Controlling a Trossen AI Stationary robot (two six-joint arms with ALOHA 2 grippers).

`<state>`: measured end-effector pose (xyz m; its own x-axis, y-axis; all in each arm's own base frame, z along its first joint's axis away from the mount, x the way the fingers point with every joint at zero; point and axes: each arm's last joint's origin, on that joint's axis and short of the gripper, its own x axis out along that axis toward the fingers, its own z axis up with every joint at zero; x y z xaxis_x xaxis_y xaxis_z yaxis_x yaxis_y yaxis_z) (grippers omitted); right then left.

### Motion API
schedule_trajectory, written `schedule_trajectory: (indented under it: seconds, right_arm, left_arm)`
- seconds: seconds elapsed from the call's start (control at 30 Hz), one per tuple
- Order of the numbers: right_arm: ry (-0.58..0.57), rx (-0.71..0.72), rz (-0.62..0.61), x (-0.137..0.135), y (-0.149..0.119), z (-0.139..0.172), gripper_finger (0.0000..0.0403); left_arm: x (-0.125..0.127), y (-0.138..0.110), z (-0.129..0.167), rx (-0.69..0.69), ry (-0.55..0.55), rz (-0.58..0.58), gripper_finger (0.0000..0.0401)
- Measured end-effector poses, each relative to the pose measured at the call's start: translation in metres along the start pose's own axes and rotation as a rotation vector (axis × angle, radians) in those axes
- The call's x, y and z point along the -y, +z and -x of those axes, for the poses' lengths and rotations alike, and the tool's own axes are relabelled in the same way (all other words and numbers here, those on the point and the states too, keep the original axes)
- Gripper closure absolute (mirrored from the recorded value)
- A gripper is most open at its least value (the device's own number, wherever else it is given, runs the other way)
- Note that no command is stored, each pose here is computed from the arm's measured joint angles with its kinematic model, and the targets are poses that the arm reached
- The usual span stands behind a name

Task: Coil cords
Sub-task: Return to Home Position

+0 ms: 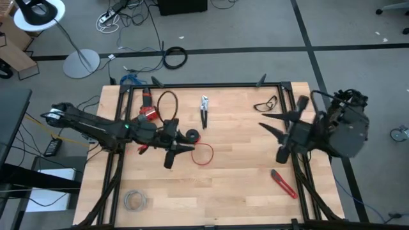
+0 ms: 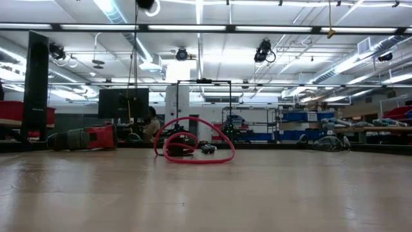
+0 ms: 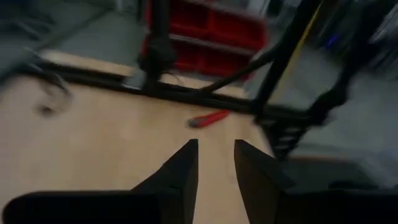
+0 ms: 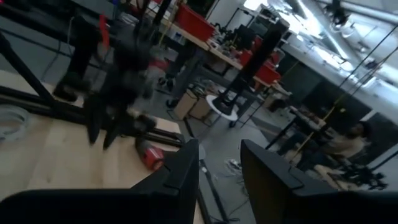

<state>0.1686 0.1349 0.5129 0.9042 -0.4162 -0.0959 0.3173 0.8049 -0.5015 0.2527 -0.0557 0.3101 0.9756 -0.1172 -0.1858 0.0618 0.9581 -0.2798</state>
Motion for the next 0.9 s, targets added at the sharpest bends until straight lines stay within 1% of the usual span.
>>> schedule_trajectory:
  seconds: [0.1, 0.23, 0.33, 0.43, 0.5, 0.53, 0.63, 0.7, 0.8, 0.9]
  right_arm:
    - [-0.012, 0.004, 0.043, 0.0, -0.003, 0.015, 0.0286]
    - [-0.051, 0.006, 0.082, -0.002, -0.011, 0.034, 0.0286]
    - [-0.057, 0.029, 0.072, 0.0, -0.023, 0.049, 0.0286]
    - [-0.021, 0.069, 0.039, 0.002, -0.038, 0.064, 0.0286]
    - [0.01, 0.098, 0.006, 0.004, -0.049, 0.072, 0.0286]
    - [0.025, 0.111, -0.048, 0.001, -0.052, 0.075, 0.0286]
    - [0.046, 0.135, -0.021, -0.008, -0.062, 0.08, 0.0286]
    - [0.049, 0.138, 0.001, -0.014, -0.075, 0.08, 0.0286]
    - [0.044, 0.134, -0.044, -0.02, -0.098, 0.076, 0.0286]
    - [0.035, 0.124, -0.096, -0.027, -0.127, 0.07, 0.0286]
  left_arm:
    - [0.016, 0.042, 0.013, -0.04, 0.102, -0.157, 0.0297]
    - [0.031, 0.09, 0.04, -0.021, 0.244, -0.336, 0.0297]
    - [0.039, 0.114, 0.069, 0.008, 0.304, -0.41, 0.0297]
    - [0.04, 0.126, 0.1, 0.049, 0.328, -0.434, 0.0297]
    - [0.039, 0.127, 0.121, 0.065, 0.333, -0.444, 0.0297]
    - [0.038, 0.125, 0.131, 0.071, 0.34, -0.444, 0.0297]
    - [0.03, 0.116, 0.155, 0.088, 0.378, -0.439, 0.0298]
    - [0.023, 0.104, 0.164, 0.089, 0.41, -0.437, 0.0298]
    - [0.01, 0.079, 0.172, 0.083, 0.444, -0.411, 0.0298]
    - [0.0, 0.05, 0.171, 0.105, 0.446, -0.386, 0.0298]
